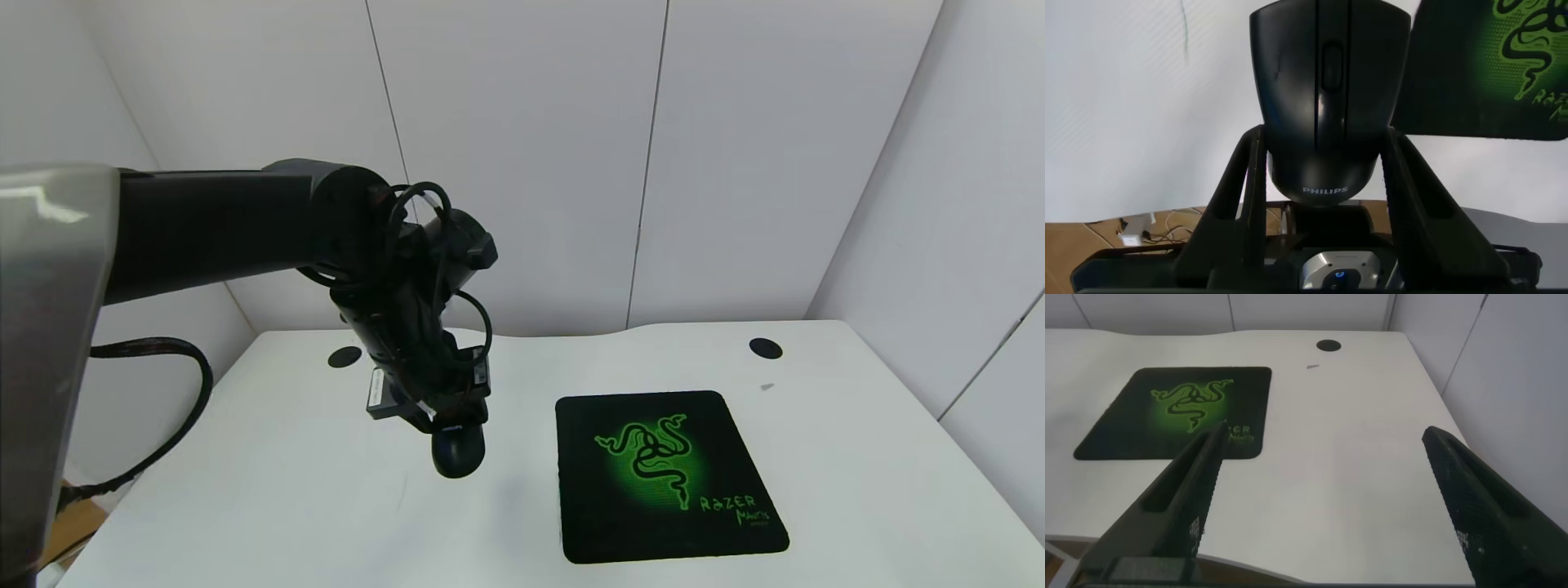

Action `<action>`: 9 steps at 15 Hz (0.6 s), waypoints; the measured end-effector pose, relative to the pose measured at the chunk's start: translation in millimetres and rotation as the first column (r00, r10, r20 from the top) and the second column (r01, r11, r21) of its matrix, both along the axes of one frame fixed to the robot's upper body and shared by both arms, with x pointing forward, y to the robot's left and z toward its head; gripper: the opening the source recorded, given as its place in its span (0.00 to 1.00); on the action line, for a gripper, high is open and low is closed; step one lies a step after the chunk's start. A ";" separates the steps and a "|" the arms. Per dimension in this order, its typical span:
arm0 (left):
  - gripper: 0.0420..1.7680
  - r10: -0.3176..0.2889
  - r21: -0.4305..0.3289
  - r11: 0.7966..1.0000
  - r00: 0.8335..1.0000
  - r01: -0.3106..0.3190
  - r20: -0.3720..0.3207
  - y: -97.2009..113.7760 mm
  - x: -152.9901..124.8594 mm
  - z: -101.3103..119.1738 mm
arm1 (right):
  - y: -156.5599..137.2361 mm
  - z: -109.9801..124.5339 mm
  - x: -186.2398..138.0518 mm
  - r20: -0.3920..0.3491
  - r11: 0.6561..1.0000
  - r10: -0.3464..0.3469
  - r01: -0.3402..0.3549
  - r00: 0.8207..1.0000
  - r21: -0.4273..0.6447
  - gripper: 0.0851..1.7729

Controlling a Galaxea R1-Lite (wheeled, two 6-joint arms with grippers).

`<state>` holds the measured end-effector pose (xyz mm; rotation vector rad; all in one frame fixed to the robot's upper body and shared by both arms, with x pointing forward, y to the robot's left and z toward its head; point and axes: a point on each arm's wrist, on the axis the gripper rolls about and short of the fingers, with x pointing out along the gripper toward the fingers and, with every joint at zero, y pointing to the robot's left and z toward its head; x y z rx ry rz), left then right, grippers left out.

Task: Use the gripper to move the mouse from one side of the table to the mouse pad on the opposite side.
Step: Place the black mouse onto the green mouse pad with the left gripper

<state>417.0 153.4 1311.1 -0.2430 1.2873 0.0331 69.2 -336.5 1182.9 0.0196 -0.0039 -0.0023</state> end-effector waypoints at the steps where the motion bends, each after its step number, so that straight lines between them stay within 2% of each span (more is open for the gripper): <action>1: 0.49 -0.019 -0.001 1.000 1.000 0.019 0.000 -9.4 -1.6 -1.3 | 0.0 0.0 0.0 0.000 1.000 0.000 0.000 1.000 0.000 0.96; 4: 0.49 -0.064 -0.005 0.998 0.998 0.064 0.002 -32.0 -1.9 -12.6 | 0.0 0.0 0.0 0.000 1.000 0.000 0.000 1.000 0.000 0.96; 9: 0.49 -0.041 -0.038 0.998 0.999 0.042 0.026 -66.1 -2.6 -31.5 | 0.0 0.0 0.0 0.000 1.000 0.000 0.000 1.000 0.000 0.96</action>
